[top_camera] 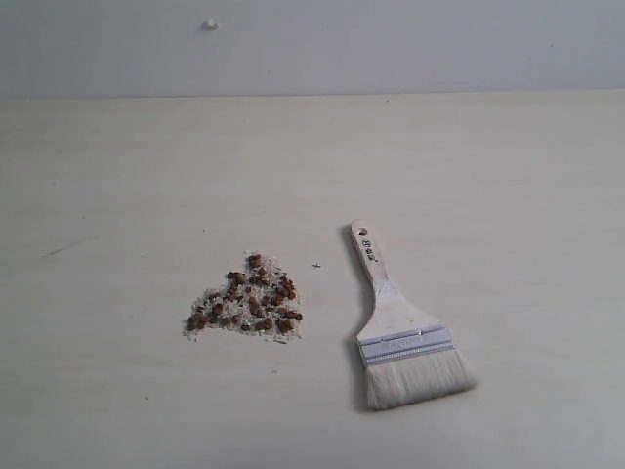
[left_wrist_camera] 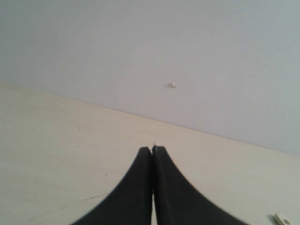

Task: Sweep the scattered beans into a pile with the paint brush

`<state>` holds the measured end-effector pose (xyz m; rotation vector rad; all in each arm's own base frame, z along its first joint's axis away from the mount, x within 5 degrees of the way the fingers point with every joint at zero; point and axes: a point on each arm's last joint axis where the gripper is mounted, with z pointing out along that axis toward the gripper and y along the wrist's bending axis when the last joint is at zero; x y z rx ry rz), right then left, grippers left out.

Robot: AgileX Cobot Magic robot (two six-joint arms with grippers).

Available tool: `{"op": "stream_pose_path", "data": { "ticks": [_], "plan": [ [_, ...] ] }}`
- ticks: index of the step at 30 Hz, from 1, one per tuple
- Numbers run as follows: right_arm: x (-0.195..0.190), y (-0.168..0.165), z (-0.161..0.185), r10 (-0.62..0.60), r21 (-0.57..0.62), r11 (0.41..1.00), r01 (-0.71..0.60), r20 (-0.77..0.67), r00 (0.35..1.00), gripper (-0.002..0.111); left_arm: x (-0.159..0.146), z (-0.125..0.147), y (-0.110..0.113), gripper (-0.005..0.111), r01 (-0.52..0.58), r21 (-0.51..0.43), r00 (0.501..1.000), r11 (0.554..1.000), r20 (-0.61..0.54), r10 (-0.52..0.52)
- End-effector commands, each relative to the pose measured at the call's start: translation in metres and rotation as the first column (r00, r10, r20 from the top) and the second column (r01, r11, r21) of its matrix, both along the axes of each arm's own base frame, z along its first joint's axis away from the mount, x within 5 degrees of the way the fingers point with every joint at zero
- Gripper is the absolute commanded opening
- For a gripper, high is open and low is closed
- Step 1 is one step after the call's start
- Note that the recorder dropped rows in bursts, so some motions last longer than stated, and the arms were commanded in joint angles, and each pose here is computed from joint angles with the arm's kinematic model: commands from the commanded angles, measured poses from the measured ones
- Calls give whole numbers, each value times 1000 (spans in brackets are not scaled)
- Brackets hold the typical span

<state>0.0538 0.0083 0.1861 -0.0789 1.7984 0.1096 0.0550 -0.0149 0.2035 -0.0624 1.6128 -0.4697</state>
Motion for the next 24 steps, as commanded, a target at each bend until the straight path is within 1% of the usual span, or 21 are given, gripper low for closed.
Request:
{"op": "stream_pose_path", "data": {
  "ticks": [1,24],
  "plan": [
    [0,0,-1,-6,2,1000,6,3,1000,0,-1,0,0,0,6,-2,1000,1000,8,-6],
    [-1,0,-3,-1,2,1000,1,-24,1000,0,-1,0,0,0,6,-2,1000,1000,8,-6]
  ]
}}
